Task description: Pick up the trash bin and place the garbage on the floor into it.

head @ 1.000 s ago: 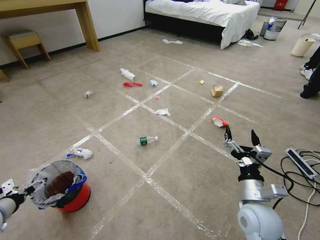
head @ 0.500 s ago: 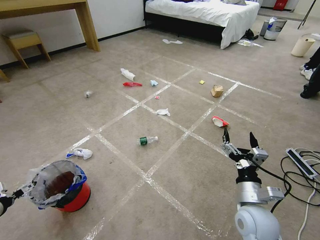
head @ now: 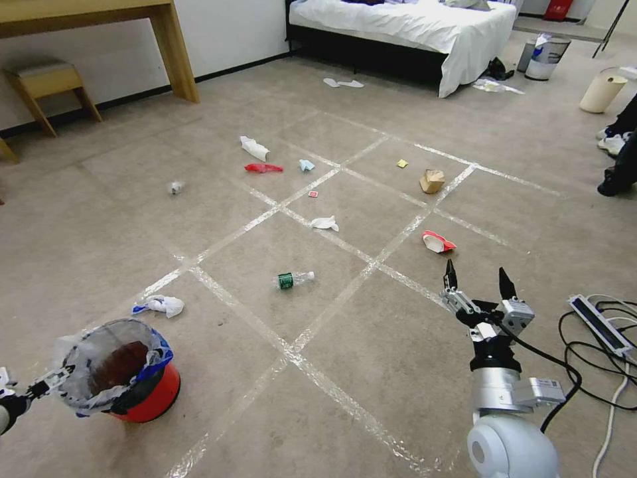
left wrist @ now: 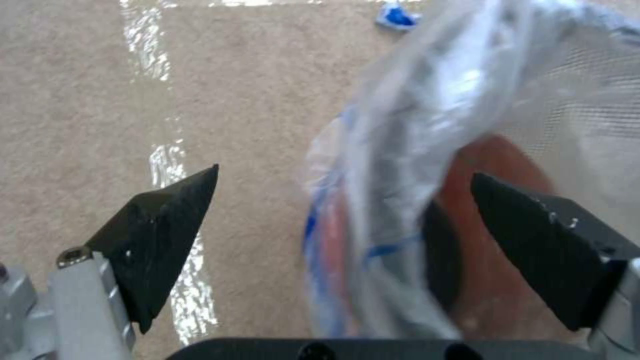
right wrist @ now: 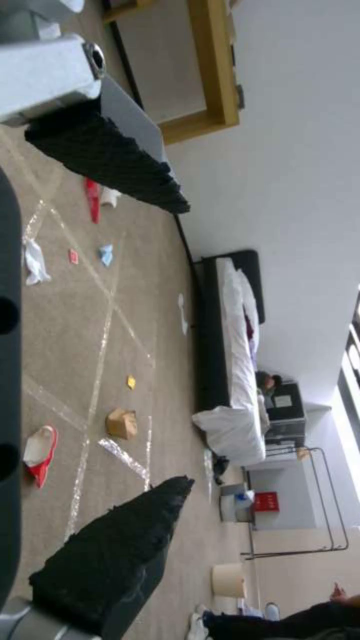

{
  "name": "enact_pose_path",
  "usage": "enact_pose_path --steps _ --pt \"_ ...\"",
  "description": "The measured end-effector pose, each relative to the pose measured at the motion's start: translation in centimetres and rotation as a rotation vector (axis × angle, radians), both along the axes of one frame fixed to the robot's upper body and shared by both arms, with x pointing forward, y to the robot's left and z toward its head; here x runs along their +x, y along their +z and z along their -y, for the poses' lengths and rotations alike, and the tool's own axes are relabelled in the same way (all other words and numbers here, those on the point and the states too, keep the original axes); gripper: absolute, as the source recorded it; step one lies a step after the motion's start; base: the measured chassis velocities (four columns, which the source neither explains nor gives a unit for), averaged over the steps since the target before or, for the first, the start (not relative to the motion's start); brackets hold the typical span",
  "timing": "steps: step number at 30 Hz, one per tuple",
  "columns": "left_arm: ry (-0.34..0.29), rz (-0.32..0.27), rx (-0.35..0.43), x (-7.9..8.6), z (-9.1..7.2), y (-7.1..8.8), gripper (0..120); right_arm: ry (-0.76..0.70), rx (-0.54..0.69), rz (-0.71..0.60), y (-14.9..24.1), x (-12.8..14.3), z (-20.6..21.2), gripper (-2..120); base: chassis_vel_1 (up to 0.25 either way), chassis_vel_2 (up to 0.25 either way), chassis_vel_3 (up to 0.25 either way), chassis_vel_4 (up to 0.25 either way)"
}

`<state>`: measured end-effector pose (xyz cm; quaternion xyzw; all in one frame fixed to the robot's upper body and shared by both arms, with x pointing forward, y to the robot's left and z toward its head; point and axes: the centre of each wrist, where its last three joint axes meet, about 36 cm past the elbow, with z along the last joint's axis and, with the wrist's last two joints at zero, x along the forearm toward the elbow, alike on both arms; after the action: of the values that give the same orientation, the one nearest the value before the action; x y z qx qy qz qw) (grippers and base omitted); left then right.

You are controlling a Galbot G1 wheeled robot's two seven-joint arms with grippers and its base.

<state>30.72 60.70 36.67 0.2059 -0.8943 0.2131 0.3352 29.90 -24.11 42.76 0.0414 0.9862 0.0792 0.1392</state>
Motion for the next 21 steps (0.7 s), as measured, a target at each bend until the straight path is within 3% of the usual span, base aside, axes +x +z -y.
enact_pose_path --steps 21 --pt "0.037 -0.005 -0.04 0.7 -0.9 -2.3 100 -0.004 -0.015 -0.012 -0.4 0.0 0.2 100 0.0 0.0 0.0 0.0"
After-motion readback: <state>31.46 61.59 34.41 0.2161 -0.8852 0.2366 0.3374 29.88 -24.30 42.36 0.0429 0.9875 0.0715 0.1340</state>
